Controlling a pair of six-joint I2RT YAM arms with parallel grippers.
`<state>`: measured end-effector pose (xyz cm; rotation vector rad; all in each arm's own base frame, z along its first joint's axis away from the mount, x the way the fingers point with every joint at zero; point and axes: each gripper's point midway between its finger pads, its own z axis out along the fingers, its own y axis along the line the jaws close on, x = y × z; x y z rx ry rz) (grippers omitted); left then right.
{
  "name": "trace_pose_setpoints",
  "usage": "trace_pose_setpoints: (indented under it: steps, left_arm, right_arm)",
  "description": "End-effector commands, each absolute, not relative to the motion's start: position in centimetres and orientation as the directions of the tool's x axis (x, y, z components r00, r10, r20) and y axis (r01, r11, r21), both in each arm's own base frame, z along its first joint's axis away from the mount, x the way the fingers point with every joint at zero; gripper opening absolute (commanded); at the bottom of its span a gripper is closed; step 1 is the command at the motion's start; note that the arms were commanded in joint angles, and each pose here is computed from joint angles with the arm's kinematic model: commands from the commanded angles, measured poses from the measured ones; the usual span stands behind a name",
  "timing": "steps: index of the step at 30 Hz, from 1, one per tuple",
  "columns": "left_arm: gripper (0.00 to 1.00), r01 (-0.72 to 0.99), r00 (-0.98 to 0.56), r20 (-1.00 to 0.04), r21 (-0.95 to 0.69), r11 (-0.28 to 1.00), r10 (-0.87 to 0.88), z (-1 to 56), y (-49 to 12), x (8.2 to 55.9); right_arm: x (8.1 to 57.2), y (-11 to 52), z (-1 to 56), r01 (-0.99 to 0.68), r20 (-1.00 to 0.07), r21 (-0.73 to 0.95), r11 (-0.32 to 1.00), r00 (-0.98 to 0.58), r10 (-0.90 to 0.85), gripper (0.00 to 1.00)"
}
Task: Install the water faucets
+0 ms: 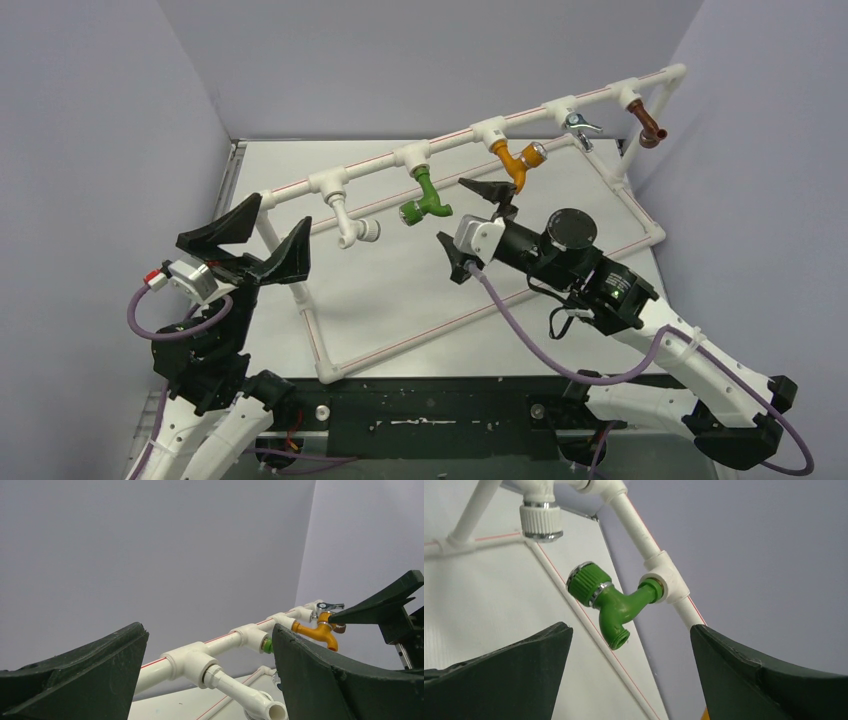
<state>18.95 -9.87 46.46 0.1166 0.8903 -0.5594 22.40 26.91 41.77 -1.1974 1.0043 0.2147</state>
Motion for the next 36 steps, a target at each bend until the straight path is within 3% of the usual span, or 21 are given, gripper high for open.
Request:
trace_pose_setpoints:
  steps: [1, 7, 12, 23, 27, 36]
  left_arm:
    - [0.94, 0.5, 0.521, -0.747, -0.125, 0.857, -0.413, 47.3, -9.5, 18.6]
    - [0.94, 0.5, 0.521, -0.748, -0.123, 0.857, -0.412, 47.3, -9.6, 18.7]
    - [0.94, 0.5, 0.522, -0.747, -0.123, 0.857, -0.411, 47.3, -9.5, 18.6]
    - [0.94, 0.501, 0.526, -0.743, -0.124, 0.857, -0.415, 47.5, -9.4, 18.4]
    - [0.94, 0.5, 0.528, -0.741, -0.123, 0.857, -0.414, 47.5, -9.4, 18.3]
    - [0.94, 0.503, 0.526, -0.742, -0.124, 0.855, -0.416, 47.5, -9.4, 18.4]
  right_arm:
    - [22.2, 25.8, 42.6, -0.464, -0.526, -0.85, 0.249, 0.718, -0.457, 0.93]
    - [23.5, 25.9, 42.1, -0.334, -0.363, -0.929, 0.159, 0.738, -0.57, 0.92]
    - [24.3, 27.3, 41.1, -0.179, -0.16, -0.983, 0.043, 0.715, -0.68, 0.91]
    - [25.8, 29.2, 40.6, 0.085, 0.178, -0.983, -0.161, 0.635, -0.752, 0.9]
    - [26.1, 29.4, 41.0, 0.14, 0.2, -0.98, -0.144, 0.607, -0.769, 0.88]
    - [25.9, 30.0, 40.4, 0.171, 0.192, -0.979, -0.11, 0.603, -0.774, 0.73]
